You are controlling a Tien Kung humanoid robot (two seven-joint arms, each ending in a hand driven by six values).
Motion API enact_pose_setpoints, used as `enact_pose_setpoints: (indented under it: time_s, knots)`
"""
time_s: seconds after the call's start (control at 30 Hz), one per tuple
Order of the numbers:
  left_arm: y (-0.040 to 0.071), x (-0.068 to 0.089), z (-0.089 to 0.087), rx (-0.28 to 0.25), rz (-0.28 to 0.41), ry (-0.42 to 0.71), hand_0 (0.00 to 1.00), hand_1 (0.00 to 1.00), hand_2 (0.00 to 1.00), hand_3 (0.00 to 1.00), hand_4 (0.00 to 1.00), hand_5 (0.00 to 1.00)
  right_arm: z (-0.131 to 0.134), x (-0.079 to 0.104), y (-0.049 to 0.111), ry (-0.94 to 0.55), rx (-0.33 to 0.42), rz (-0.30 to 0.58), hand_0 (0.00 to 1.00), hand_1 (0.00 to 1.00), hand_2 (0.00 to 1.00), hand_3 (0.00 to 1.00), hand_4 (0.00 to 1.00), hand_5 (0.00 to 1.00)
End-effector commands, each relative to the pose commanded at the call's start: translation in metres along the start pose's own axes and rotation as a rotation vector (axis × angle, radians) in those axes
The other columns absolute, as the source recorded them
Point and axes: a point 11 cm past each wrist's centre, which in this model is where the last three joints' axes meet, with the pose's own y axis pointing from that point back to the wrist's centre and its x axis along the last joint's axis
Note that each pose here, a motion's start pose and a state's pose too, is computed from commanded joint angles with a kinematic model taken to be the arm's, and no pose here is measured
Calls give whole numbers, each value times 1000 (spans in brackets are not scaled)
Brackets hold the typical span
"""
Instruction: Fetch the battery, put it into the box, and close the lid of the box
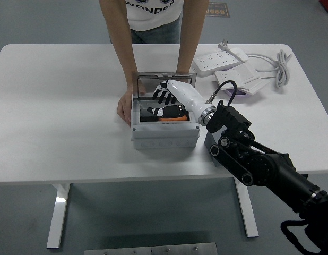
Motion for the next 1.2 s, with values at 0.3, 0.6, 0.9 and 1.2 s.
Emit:
enact_pose_setpoints:
  time_s: [0.3,0.6,0.9,1.2]
  knots:
    - [0,0,-2,6,2,2,619,690,584,569,572,2,0,8,2,0,-13,-1,407,444,486,496,841,390]
    - [-2,-4,-8,14,-3,9,619,689,579,568,570,2,11,61,18,11,-73,38,416,455,484,493,844,398]
    - [-1,-5,-6,9,-6,9,619,689,578,568,568,2,7,135,26,-49,-57,200,412,452,490,493,852,409]
    - [1,-5,-1,4,-5,1,619,689,576,567,564,2,0,137,13,-108,-6,284,405,444,486,492,858,519]
